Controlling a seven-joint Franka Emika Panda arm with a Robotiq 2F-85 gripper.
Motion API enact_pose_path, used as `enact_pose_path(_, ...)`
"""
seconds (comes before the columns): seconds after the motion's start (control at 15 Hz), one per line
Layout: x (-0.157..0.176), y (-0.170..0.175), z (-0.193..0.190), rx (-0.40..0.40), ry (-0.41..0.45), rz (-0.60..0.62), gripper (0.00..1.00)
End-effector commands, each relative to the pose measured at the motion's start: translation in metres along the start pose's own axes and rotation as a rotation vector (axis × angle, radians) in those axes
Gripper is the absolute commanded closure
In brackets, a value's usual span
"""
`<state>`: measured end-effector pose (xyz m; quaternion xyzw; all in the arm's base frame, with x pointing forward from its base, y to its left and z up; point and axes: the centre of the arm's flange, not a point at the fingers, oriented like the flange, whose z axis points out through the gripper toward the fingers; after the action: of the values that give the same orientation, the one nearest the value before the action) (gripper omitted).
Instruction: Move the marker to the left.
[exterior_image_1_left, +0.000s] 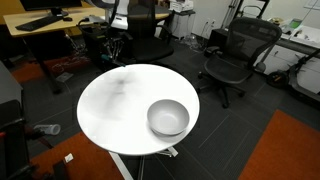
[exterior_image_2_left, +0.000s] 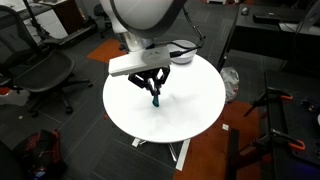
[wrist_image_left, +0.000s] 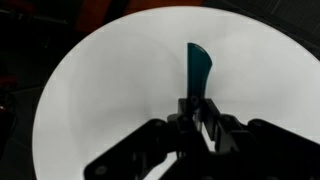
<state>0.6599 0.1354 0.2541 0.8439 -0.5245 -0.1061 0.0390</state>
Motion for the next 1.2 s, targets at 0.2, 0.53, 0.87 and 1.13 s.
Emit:
enact_pose_path(0.2,0.002,-0.005,0.001,0.008,0.009,0.091,0.95)
enact_pose_path(0.53,0.002,-0.007,0.002,0.023,-0.005,0.226,0.95)
enact_pose_path(0.87,0.003,-0.014,0.002,0.048,-0.010,0.383,0.95)
enact_pose_path(1.13,0.006,-0.023,0.003,0.070,-0.005,0.485,0.95)
